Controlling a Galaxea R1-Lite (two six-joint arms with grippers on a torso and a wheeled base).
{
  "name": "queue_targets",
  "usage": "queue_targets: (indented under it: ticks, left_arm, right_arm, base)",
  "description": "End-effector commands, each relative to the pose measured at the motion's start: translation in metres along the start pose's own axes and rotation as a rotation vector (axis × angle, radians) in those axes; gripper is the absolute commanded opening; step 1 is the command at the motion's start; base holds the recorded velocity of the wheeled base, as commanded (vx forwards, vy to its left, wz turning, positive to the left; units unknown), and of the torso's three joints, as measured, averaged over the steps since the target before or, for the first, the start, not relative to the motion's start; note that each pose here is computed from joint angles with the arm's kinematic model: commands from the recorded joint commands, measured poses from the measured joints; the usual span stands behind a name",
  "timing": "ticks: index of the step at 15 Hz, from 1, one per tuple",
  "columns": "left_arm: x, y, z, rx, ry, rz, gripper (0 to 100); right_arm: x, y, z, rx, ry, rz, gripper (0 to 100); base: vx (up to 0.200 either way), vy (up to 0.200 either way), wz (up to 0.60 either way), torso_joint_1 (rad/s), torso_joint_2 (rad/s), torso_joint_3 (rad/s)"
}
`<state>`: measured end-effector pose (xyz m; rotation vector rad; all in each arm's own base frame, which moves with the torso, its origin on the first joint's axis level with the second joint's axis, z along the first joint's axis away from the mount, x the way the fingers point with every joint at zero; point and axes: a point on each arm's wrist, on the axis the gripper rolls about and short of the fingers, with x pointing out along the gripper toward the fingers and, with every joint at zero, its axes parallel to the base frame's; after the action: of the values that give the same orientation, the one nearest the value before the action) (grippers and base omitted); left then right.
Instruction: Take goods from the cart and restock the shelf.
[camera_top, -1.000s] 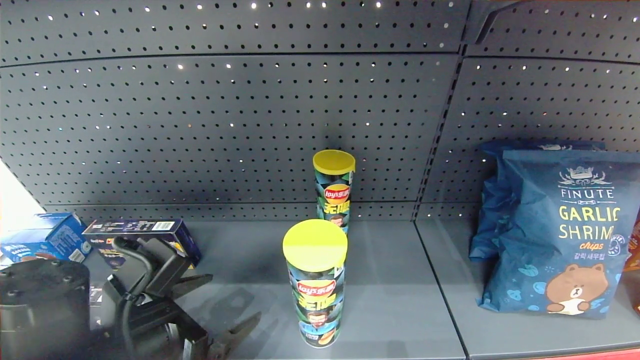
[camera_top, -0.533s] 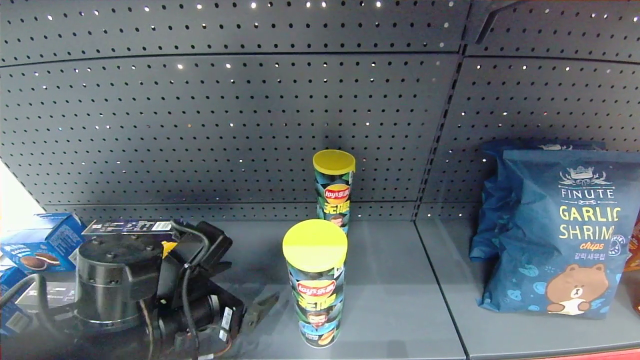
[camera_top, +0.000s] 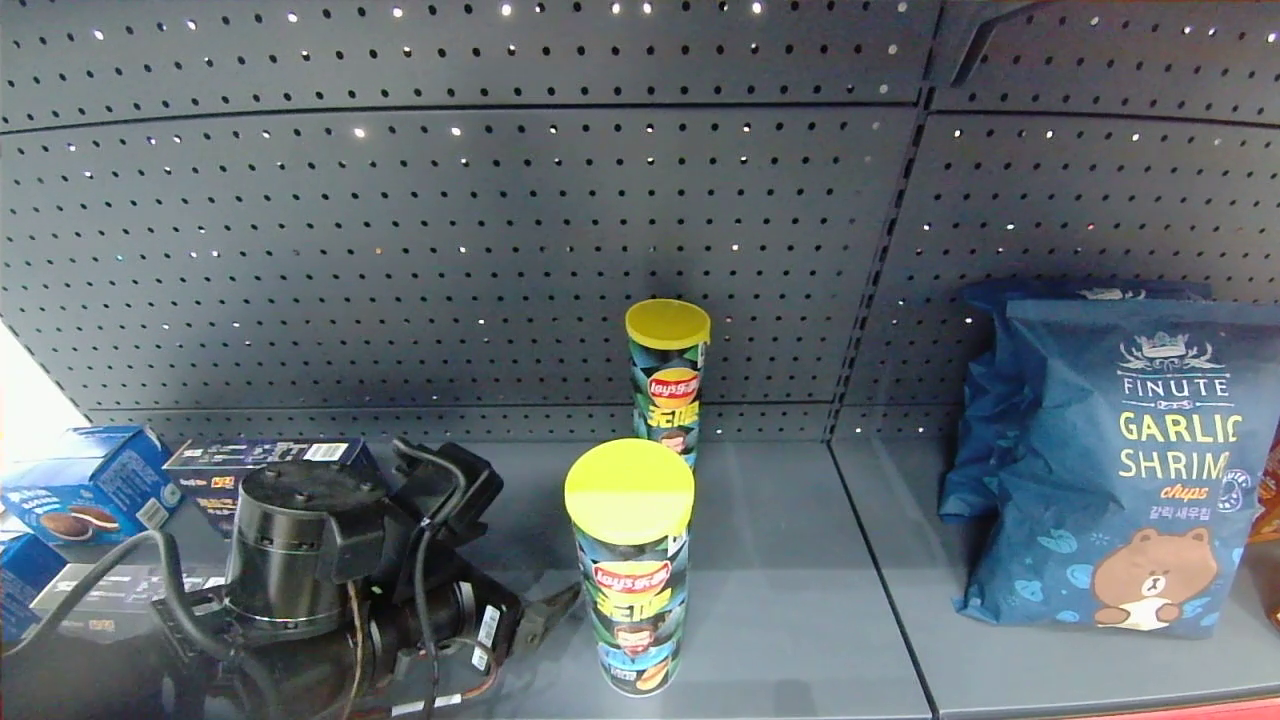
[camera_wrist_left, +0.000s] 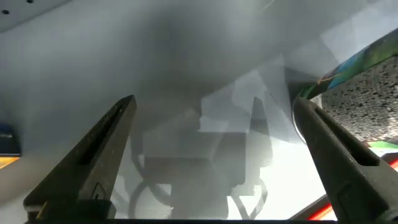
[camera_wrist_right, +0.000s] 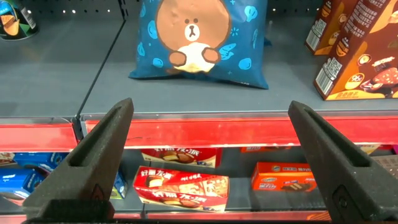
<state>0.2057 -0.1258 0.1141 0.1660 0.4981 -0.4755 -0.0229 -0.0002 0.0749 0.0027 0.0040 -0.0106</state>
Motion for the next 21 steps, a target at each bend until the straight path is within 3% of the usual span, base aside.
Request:
queue_targets:
  ticks: [1,11,21]
  left_arm:
    - [0.0,-0.001,0.0,0.002,0.0,-0.003,100]
    - [0.0,-0.016,0.003,0.035,-0.014,0.001,100]
    - [-0.001,-0.013,-0.001,0.032,0.008,0.041,100]
  right_arm:
    - [0.0,0.0,0.0,-0.001,0.002,0.0,100]
    - [0.0,0.0,0.0,-0.001,0.002,0.0,100]
    - [0.0,0.0,0.0,-0.001,0.002,0.0,100]
  base:
    - [0.0,0.0,0.0,0.0,0.0,0.0]
    - [0.0,0.0,0.0,0.0,0.0,0.0]
    - [0.0,0.0,0.0,0.0,0.0,0.0]
